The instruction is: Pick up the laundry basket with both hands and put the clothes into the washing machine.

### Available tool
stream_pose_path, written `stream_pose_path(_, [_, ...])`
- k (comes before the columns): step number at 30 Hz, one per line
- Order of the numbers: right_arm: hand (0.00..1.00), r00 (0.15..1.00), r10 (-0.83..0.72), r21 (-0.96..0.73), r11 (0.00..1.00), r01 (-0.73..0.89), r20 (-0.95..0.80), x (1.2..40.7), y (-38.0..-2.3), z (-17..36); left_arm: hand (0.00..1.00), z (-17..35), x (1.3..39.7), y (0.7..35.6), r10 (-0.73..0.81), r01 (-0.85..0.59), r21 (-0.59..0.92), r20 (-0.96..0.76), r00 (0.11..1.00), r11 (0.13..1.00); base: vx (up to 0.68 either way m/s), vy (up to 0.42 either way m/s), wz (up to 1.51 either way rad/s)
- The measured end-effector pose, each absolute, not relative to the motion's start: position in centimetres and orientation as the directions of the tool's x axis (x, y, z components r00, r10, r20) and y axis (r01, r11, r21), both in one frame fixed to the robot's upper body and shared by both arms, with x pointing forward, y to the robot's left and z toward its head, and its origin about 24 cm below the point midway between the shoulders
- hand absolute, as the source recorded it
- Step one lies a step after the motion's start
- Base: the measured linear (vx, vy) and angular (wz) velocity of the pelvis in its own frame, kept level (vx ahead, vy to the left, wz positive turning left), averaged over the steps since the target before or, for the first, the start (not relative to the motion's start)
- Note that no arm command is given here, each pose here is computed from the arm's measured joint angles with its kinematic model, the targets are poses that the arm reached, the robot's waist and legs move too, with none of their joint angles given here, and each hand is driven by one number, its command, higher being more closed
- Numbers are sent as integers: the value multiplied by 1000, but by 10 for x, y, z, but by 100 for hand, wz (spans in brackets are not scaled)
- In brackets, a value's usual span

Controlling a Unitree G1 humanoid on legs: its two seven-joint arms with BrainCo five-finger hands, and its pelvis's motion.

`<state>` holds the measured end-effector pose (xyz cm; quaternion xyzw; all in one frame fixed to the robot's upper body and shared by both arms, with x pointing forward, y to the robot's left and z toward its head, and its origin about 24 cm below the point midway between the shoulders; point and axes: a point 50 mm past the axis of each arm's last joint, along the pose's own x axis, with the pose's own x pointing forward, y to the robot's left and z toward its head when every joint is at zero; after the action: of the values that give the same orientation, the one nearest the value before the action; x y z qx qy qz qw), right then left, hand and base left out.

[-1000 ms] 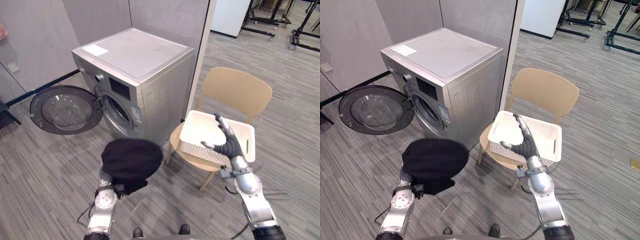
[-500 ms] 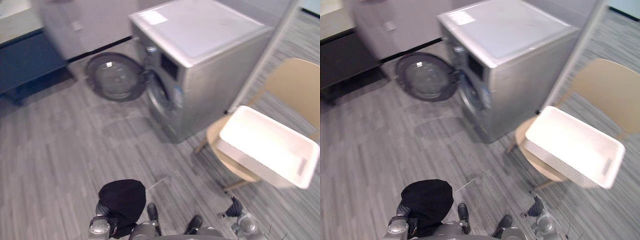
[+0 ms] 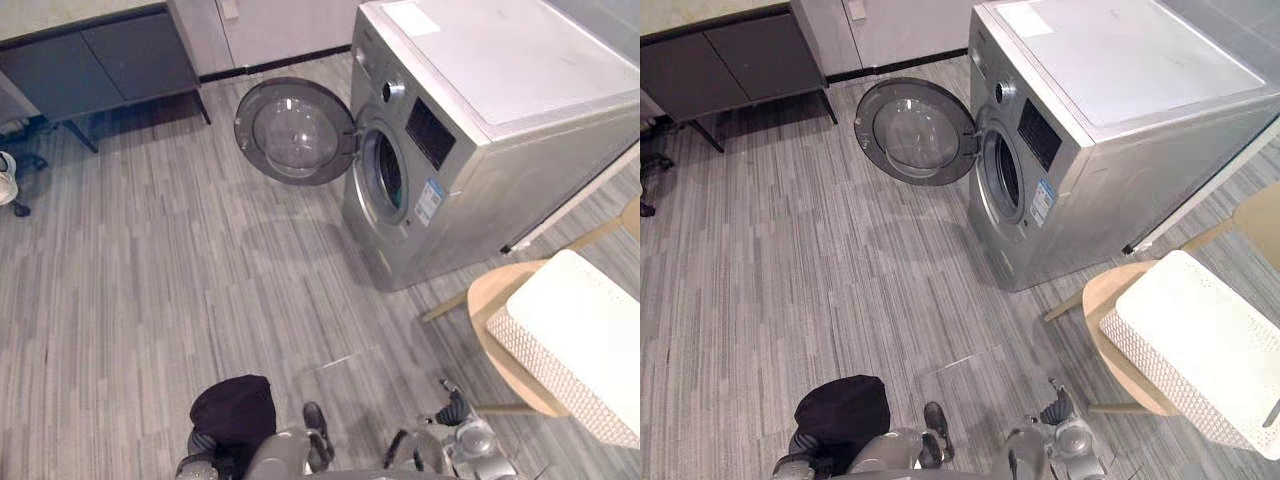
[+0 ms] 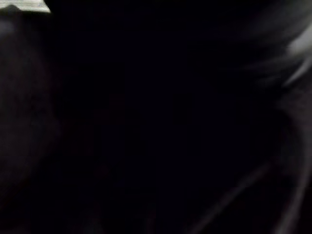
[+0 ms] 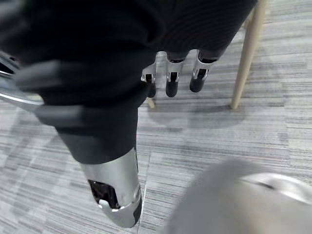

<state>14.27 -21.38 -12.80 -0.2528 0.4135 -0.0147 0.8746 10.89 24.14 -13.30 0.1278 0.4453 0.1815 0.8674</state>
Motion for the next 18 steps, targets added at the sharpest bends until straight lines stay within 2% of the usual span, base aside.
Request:
stream_pose_path(5, [0, 686, -236, -451, 880, -150, -688, 150, -212, -123, 100, -123, 145, 233, 406, -205, 361, -677, 613, 910, 277, -29, 66])
stream_pose_path(11, [0, 649, -268, -426, 900, -96, -712, 135, -214, -128, 100, -128, 137, 227, 397, -203, 348, -697, 597, 915, 523, -167, 67])
stream_pose_path(15, [0, 692, -266, -428, 901, -68, -671, 142, -213, -118, 100, -132, 122, 212, 396, -272, 289, -723, 566, 918, 642, -264, -28])
stream_pose_path(18, [0, 694, -275, -408, 913, -29, -665, 145, -210, -117, 100, -127, 134, 206, 385, -281, 266, -701, 601, 922, 563, -147, -43])
